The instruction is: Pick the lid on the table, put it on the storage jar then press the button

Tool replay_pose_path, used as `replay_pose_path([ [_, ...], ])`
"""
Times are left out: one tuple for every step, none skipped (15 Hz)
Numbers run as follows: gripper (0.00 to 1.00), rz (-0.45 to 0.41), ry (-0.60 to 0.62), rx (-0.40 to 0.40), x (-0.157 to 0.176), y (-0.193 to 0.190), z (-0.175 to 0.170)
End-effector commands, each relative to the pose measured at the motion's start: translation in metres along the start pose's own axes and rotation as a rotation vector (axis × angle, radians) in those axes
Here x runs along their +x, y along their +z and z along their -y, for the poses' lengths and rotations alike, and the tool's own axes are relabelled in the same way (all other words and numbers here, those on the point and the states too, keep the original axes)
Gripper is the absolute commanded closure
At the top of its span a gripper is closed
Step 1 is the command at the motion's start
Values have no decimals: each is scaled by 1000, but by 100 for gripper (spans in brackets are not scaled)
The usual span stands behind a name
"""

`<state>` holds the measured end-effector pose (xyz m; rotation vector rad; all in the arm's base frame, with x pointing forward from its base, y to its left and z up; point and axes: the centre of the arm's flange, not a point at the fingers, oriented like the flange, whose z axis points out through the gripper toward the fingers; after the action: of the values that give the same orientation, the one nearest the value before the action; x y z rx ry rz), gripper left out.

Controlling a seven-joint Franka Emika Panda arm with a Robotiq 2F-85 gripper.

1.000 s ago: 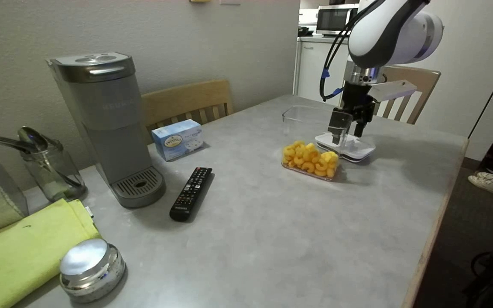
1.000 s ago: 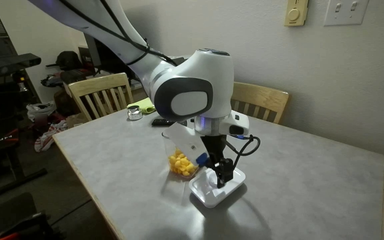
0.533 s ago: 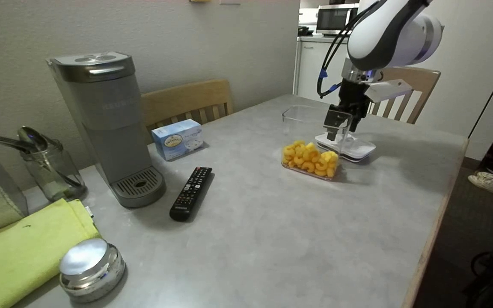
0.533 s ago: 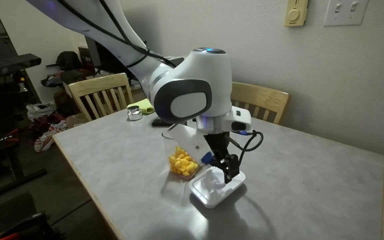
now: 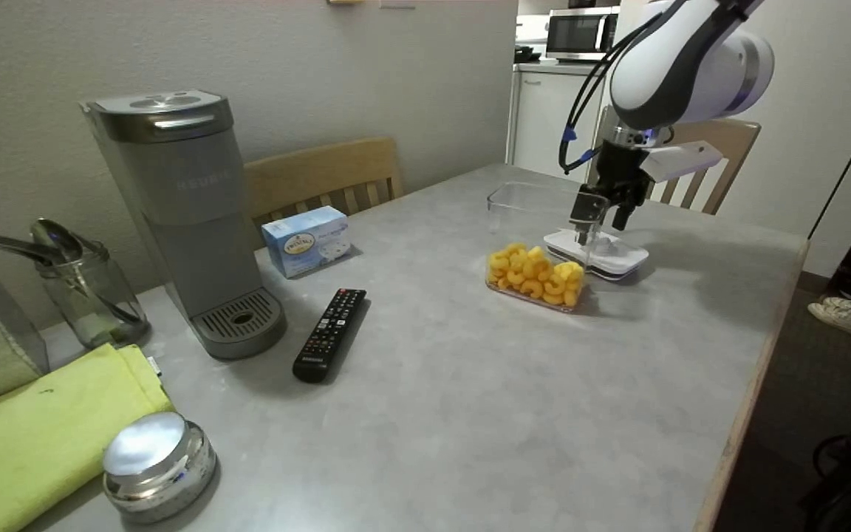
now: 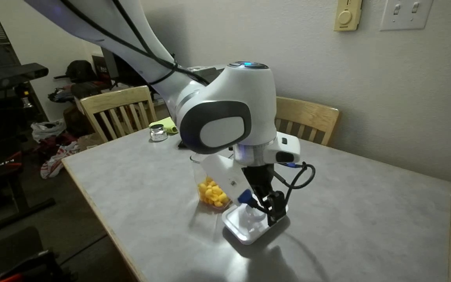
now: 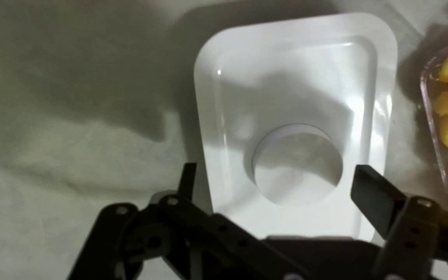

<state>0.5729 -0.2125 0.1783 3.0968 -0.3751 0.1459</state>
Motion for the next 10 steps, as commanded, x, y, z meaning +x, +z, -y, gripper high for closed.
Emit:
replay_pose_path([
  [0, -1, 5, -11, -8, 9, -11],
  [1, 1, 5, -11, -8, 10, -11],
  [1, 4, 4, -11, -9, 11, -11],
  [0, 5, 3, -11, -9, 11, -10],
  [0, 4, 0, -9, -9, 9, -9],
  [0, 2, -5, -10, -8, 9, -8],
  [0, 3, -6, -10, -7, 8, -7],
  [0, 0, -11, -9, -7, 6, -5],
  [0, -3, -15, -8, -7, 5, -4],
  [0, -5, -18, -6, -6, 4, -2],
])
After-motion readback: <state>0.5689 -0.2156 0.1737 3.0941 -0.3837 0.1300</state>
